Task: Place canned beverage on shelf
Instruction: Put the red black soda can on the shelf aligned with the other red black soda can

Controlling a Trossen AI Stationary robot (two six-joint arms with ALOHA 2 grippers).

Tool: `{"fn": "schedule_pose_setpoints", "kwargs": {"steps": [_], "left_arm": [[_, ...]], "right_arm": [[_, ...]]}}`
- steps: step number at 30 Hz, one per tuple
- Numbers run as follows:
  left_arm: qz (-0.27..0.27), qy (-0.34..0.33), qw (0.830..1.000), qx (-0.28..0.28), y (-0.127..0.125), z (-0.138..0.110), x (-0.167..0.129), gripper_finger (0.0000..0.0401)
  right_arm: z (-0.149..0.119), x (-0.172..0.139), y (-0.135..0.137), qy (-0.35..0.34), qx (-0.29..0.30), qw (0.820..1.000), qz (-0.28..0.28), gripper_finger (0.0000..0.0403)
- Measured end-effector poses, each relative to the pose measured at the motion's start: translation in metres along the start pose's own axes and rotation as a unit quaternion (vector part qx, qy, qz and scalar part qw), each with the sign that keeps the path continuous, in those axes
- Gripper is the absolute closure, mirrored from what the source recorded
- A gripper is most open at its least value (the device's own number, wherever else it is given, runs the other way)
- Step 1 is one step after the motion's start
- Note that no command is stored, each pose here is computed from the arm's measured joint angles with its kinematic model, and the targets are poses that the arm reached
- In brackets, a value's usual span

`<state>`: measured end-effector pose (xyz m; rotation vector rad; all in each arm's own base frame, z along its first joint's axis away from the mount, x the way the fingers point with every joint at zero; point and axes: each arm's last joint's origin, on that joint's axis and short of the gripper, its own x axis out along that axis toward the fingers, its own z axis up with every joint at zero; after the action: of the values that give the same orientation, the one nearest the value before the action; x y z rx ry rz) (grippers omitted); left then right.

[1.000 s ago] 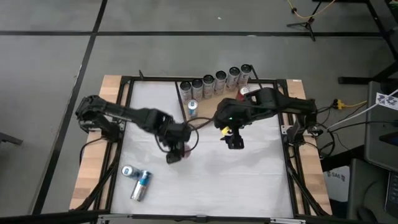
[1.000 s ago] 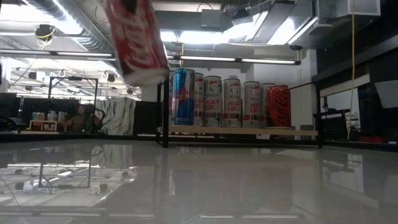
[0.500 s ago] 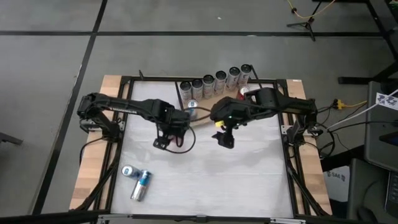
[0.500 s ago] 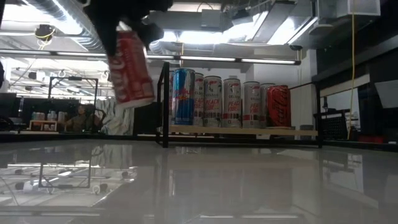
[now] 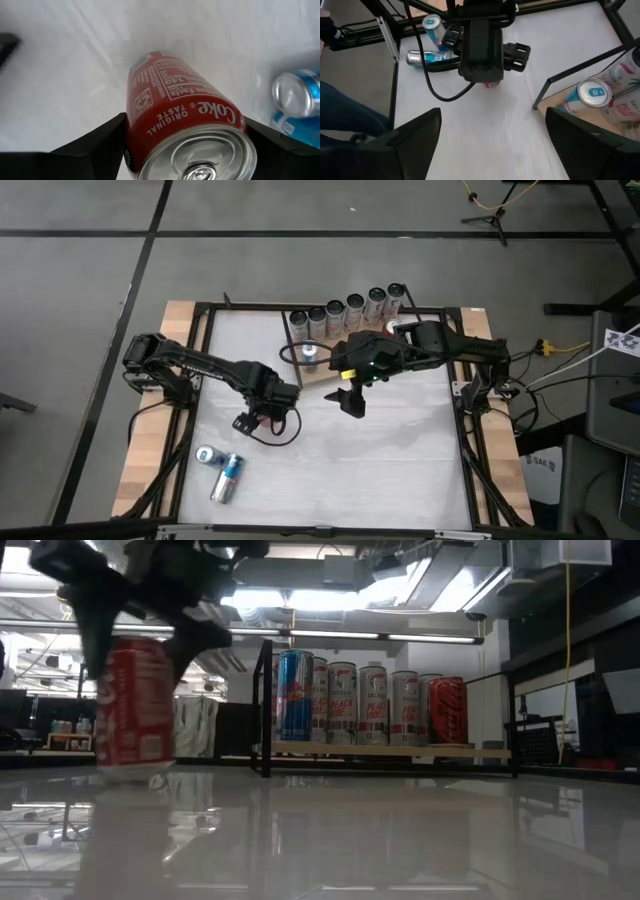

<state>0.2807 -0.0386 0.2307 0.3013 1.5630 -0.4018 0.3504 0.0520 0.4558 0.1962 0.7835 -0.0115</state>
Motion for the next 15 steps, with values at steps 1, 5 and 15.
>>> {"fn": "schedule_pose_setpoints", "kwargs": {"steps": [1,5,15], "left_arm": [[-0.005,0.004,1.000,0.001,-0.001,-0.001,0.002,0.0096],[-0.017,0.016,1.000,0.005,-0.005,-0.004,0.011,0.0088],[-0.018,0.024,1.000,0.006,-0.006,-0.006,0.016,0.0064]], "right_arm": [[0.000,0.000,0.000,-0.001,-0.001,1.000,0.000,0.0056],[0.000,0.000,0.000,-0.001,-0.001,1.000,0.000,0.0056],[0.000,0.000,0.000,-0.001,-0.001,1.000,0.000,0.0056]]}}
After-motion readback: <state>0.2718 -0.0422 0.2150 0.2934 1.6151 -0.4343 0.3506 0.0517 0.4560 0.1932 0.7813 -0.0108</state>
